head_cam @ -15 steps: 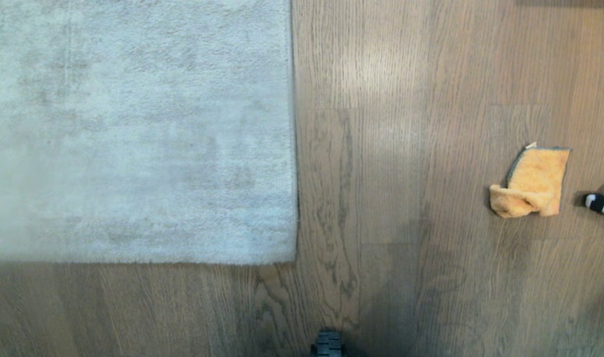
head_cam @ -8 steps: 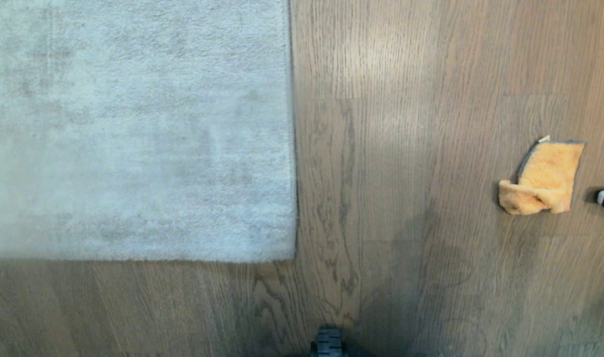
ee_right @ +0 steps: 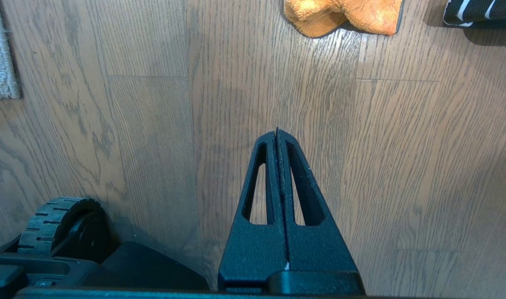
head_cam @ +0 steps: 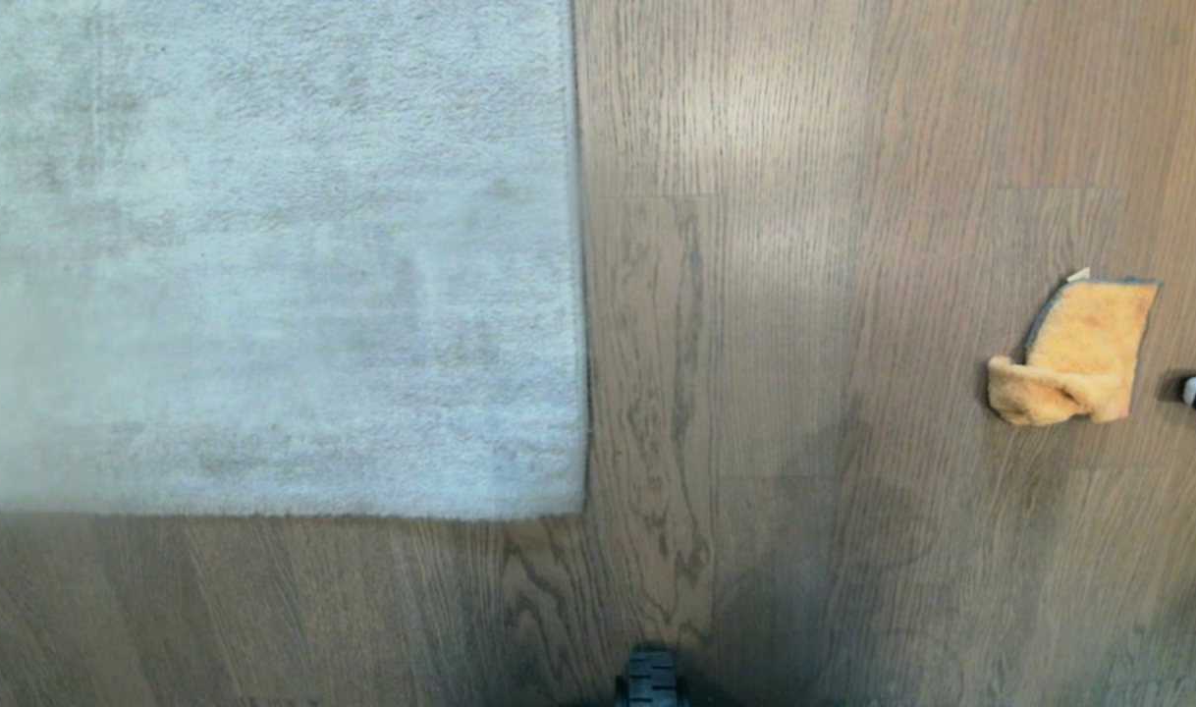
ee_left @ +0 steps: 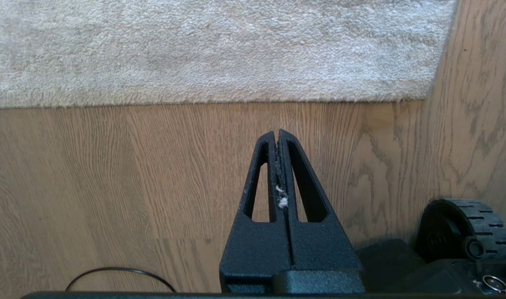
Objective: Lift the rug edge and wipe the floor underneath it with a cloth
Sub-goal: Lift up the carpet
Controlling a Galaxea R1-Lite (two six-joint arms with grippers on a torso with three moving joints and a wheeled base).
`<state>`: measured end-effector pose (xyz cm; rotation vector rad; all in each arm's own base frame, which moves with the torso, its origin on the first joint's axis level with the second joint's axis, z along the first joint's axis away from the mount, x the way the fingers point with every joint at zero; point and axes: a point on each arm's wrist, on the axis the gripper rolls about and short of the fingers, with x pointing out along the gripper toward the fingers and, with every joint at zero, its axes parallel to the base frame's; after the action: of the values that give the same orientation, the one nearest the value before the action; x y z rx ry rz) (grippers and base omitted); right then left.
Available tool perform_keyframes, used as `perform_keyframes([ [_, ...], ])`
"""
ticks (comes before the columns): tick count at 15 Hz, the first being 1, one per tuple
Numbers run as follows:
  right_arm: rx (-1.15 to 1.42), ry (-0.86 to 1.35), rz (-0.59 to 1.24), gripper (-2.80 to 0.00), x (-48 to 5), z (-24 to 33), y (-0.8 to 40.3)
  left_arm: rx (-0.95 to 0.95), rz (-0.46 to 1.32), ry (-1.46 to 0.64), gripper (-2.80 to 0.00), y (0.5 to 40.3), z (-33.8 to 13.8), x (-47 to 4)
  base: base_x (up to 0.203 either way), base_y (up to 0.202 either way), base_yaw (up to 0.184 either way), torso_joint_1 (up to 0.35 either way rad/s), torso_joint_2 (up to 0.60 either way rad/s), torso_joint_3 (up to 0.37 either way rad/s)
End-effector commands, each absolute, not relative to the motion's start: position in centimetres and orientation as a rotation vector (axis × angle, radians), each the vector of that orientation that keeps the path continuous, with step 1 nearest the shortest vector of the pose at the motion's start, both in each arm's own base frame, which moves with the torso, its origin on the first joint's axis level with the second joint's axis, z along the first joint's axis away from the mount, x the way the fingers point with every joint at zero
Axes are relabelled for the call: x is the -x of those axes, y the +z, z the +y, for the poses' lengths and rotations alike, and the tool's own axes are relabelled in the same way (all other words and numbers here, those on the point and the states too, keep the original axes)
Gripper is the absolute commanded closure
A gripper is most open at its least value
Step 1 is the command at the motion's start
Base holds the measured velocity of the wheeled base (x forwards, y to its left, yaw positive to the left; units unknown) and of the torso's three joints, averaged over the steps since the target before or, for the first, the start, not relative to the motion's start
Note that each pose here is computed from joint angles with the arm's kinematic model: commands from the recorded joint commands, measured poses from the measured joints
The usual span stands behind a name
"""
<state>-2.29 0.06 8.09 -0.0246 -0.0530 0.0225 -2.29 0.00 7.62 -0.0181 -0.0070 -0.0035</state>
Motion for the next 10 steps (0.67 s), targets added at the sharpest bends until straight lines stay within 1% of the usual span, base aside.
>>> perform_keyframes([
  [1,0.025,0.024,-0.054,0.00,2.30,0.06,8.10,0.018,-0.007,-0.003,0.00,7.64,0.00,2.29,0.000,0.000,0.000,0.000,0.00,0.000],
  [10,0.025,0.024,-0.054,0.00,2.30,0.06,8.10,0.017,-0.008,-0.003,0.00,7.65,0.00,2.29,0.000,0.000,0.000,0.000,0.00,0.000],
])
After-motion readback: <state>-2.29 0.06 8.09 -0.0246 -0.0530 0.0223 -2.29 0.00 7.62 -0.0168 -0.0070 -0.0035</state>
